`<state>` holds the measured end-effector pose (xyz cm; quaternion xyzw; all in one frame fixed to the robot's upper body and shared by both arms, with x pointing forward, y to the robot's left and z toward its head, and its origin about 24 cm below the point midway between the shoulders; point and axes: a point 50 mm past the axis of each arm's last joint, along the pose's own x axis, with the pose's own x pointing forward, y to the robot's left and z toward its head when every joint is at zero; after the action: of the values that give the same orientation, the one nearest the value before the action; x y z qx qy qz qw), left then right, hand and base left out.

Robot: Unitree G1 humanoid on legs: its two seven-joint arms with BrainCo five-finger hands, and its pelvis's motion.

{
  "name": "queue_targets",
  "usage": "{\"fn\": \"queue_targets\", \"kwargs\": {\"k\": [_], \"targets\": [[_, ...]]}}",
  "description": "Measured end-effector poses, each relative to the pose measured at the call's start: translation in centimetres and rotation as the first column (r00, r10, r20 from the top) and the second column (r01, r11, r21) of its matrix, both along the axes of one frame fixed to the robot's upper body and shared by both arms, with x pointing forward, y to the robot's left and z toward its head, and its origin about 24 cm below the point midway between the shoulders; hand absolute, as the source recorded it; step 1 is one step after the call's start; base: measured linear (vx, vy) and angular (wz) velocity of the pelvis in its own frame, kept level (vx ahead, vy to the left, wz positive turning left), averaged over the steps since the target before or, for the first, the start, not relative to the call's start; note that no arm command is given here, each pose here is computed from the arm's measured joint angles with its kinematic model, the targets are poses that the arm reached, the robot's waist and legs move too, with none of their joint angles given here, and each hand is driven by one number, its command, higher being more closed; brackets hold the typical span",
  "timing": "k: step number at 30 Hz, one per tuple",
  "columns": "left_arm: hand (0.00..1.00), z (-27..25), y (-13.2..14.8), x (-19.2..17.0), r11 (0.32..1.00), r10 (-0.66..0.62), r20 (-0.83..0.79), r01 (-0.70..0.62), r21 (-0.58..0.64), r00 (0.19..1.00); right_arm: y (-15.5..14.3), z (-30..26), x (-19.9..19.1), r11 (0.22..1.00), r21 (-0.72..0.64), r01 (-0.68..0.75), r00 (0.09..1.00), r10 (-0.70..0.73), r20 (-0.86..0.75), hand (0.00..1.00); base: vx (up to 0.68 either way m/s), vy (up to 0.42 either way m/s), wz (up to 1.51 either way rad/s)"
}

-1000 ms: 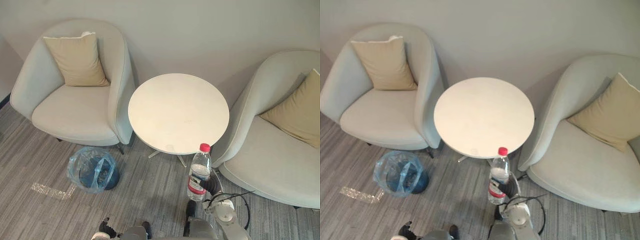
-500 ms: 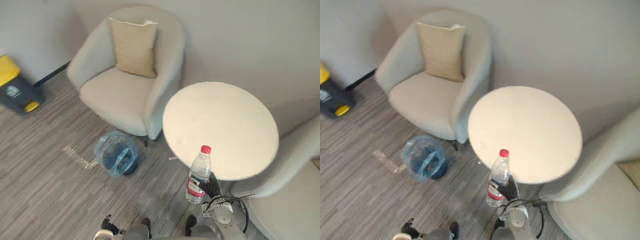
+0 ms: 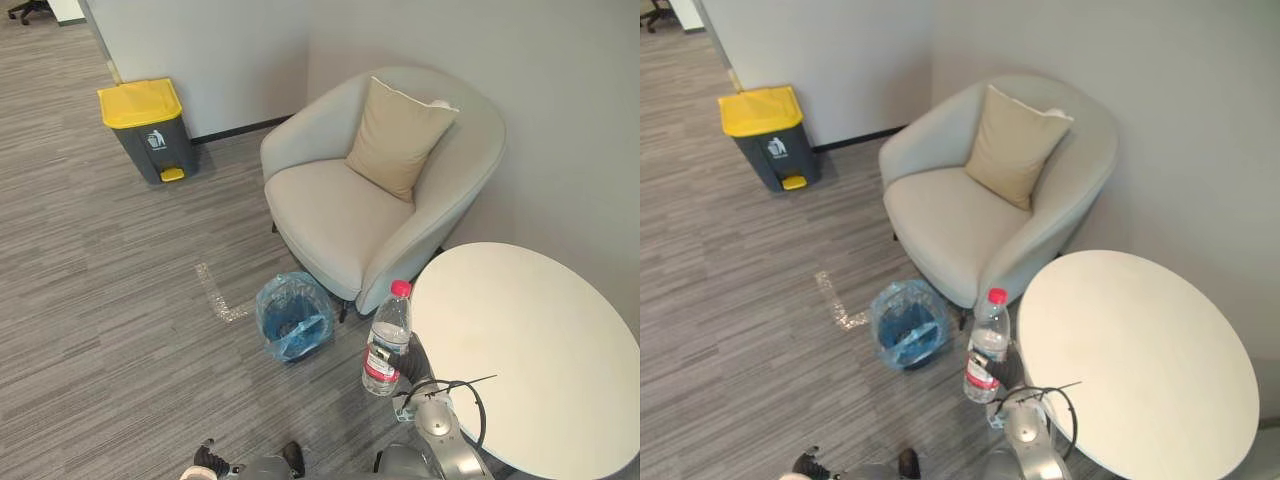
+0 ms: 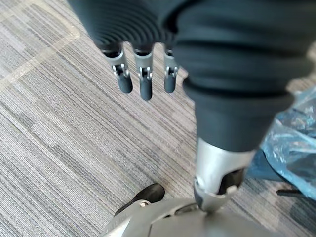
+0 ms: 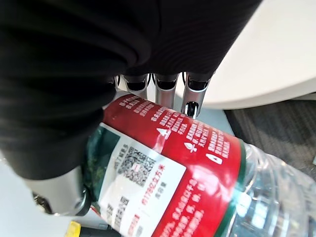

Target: Gather rubbish on tea table into small bin, then transfer packed bag to large trash can.

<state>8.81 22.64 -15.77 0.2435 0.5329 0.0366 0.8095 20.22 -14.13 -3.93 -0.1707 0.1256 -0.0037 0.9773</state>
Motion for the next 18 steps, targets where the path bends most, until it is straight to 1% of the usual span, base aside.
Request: {"fn": "queue_targets", "kwargs": {"k": [1, 3, 4, 5, 7, 11, 14, 16, 18], "targets": [[0.00, 0.0, -0.4, 0.6, 1.000, -0.002, 0.010, 0.002, -0.009, 1.000, -0.3, 0.0, 0.0, 1.000, -0.002, 0.007, 1.000, -0.007, -0.004, 1.00, 0.09, -0.115, 0.97], [0.00, 0.0, -0.1, 0.7, 1.000, 0.007, 0.001, -0.007, -0.003, 1.000, -0.8, -0.4, -0.7, 0.999, -0.002, 0.032, 0.999, -0.032, -0.023, 1.00, 0.10, -0.131, 1.09], [0.00, 0.1, 0.1, 1.0, 0.999, 0.033, 0.004, -0.033, 0.001, 0.999, -0.9, -0.7, -0.9, 0.999, -0.001, 0.032, 0.999, -0.032, -0.042, 1.00, 0.13, -0.143, 0.77], [0.00, -0.2, -0.5, 0.6, 0.999, 0.047, -0.006, -0.047, -0.016, 0.999, -1.1, -1.1, -1.3, 0.999, -0.016, 0.029, 0.997, -0.030, -0.066, 1.00, 0.21, -0.144, 0.60], [0.00, -0.3, -0.9, 0.3, 0.998, 0.063, -0.011, -0.063, -0.031, 0.998, -1.5, -0.9, -1.2, 0.999, -0.028, 0.029, 0.998, -0.031, -0.056, 1.00, 0.19, -0.080, 0.43], [0.00, -0.2, -0.8, 0.2, 0.992, 0.122, 0.008, -0.122, -0.045, 0.992, -0.9, -0.3, -1.1, 0.999, 0.019, 0.043, 0.999, -0.042, -0.030, 1.00, 0.15, -0.068, 0.28], [0.00, -0.2, -0.7, 0.1, 0.988, 0.151, 0.010, -0.150, -0.043, 0.989, -1.0, -0.2, -1.2, 0.998, 0.037, 0.056, 0.998, -0.055, -0.023, 1.00, 0.12, 0.065, -0.09], [0.00, -0.1, -0.4, 0.5, 0.986, 0.167, 0.027, -0.166, -0.036, 0.986, -1.5, -0.1, -0.9, 0.996, 0.034, 0.077, 0.997, -0.076, -0.018, 1.00, 0.06, 0.133, 0.03], [0.00, -0.1, -0.3, 0.2, 0.985, 0.171, 0.019, -0.170, -0.026, 0.985, -1.7, -0.1, -0.9, 0.997, 0.024, 0.075, 0.997, -0.075, -0.013, 1.00, 0.06, 0.191, -0.04]]}}
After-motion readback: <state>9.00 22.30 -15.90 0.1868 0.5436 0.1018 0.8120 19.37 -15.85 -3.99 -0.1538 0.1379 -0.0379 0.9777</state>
